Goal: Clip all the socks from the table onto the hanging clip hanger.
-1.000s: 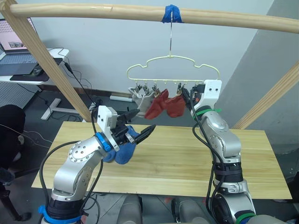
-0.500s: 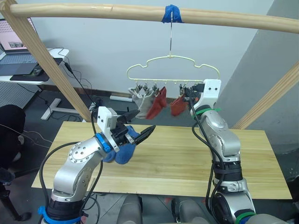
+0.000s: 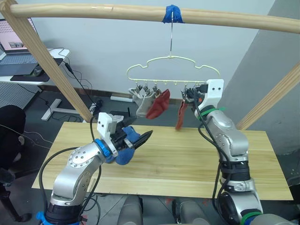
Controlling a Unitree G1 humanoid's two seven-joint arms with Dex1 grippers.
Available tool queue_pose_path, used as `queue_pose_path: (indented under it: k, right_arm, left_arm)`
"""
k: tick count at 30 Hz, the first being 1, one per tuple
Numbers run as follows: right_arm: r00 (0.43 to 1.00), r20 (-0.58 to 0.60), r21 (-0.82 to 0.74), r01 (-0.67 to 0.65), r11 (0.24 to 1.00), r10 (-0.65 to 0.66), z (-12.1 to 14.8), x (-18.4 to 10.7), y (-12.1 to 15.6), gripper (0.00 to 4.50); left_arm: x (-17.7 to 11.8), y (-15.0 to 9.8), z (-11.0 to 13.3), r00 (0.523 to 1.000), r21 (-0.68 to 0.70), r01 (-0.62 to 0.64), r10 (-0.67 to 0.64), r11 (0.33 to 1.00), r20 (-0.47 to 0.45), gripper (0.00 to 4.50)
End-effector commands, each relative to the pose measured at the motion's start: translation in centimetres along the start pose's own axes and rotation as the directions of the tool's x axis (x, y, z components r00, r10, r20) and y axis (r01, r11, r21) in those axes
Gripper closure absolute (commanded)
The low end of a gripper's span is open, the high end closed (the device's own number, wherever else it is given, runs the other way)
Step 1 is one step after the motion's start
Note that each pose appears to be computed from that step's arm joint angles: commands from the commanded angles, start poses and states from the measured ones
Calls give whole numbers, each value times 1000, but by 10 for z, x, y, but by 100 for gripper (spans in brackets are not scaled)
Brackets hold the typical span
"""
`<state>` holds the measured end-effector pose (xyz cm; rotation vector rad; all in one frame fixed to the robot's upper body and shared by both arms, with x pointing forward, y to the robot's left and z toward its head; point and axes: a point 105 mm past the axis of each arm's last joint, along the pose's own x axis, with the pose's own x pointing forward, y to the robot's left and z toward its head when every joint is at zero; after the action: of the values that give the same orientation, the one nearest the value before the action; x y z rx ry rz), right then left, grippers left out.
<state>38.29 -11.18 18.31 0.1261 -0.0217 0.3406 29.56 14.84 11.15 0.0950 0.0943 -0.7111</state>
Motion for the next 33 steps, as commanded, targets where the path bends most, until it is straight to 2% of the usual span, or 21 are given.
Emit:
queue_pose_path:
  k: [1,3,5,12,19,22,25,26,33]
  right_arm:
    - [998,34,-12,-60,998,60,16,-8,1,431]
    - [998,22,-19,-66,998,66,15,-9,-2,431]
    - [998,17,-18,-62,998,62,15,-9,-3,431]
    - [998,24,-5,-54,999,54,17,-9,0,431]
    - [999,31,0,-35,999,35,18,-11,-1,431]
    - [999,32,4,-25,1000,25,19,-12,-2,431]
    - [999,32,9,-20,1000,20,18,-12,-3,431]
    - [999,31,11,-20,1000,20,18,-12,-3,431]
    - [999,25,18,-39,999,38,17,-11,-1,431]
  left_arm:
    - [-1,15,-22,993,53,-61,66,997,-97,0]
    - [5,29,-34,984,104,-112,125,988,-128,0]
    - [17,40,-55,967,134,-128,154,983,-202,0]
    - [37,52,-101,913,198,-77,149,977,-379,0]
    - [45,63,-116,887,220,-73,164,973,-432,0]
    - [44,62,-120,884,197,-49,134,979,-447,61]
    - [44,59,-121,887,188,-27,110,982,-448,142]
    - [44,57,-121,889,186,-17,100,982,-447,182]
    - [50,45,-115,910,195,35,49,980,-412,386]
